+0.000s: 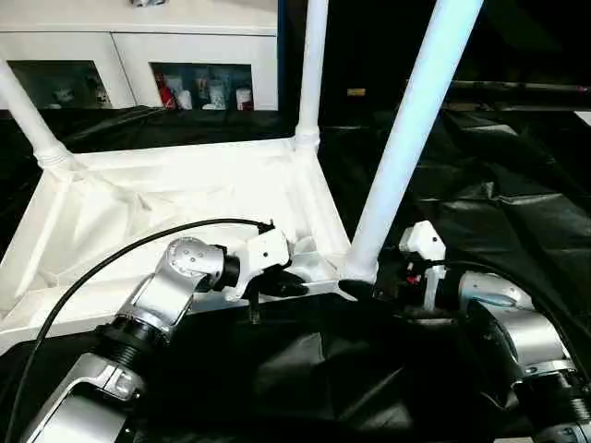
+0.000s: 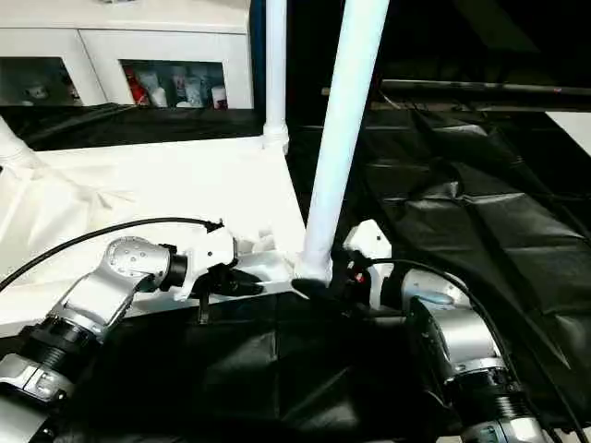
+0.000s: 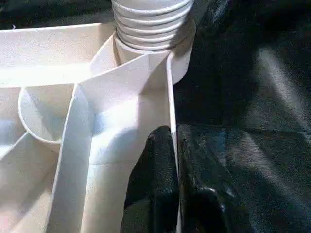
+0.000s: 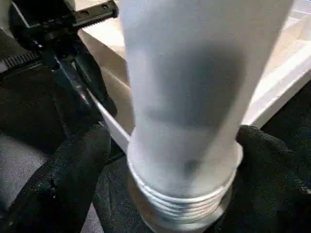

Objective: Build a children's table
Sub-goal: Rotate leg to tighten

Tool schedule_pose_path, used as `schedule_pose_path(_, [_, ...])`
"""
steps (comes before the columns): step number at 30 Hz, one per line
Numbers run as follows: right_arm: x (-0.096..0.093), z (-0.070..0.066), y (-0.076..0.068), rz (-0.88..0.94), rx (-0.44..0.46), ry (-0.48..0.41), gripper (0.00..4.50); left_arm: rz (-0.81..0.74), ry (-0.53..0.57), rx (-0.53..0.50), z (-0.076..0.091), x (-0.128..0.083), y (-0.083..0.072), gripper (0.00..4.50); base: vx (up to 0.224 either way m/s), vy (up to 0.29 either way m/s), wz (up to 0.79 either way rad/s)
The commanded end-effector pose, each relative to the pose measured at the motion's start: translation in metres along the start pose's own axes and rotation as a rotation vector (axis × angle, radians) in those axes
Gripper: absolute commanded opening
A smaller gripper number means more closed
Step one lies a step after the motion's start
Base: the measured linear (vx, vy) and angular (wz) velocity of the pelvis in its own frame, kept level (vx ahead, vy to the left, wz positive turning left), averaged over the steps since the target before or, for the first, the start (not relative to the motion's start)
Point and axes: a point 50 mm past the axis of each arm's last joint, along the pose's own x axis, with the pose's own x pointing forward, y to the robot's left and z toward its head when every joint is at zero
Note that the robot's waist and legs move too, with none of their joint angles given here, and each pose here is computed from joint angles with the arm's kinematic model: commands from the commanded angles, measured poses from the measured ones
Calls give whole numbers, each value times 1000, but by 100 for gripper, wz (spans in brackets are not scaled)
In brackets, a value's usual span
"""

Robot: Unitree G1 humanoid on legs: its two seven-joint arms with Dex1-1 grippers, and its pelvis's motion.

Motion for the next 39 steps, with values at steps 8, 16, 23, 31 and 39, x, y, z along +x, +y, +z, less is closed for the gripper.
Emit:
schedule_pose_path(8, [6, -1, -6, -30, -17, 22, 348, -26, -90, 26, 8, 2, -2, 0, 0, 0, 0])
schedule_pose_path(16, [10, -5, -5, -27, -12, 33, 281, -23, -88, 29, 8, 2, -1, 0, 0, 0, 0])
schedule_pose_path(23, [17, -21, -9, -222, 98, 30, 276, 112, -51, -39, 7, 8, 11, 0, 0, 0, 0])
schedule_pose_path(31, [53, -40, -13, -654, 327, 56, 275, 308, -61, -196, 26, 48, 23, 0, 0, 0, 0])
schedule_pose_path(39, [85, -23, -4, -639, 307, 23, 275, 339, -60, -178, 38, 66, 20, 0, 0, 0, 0])
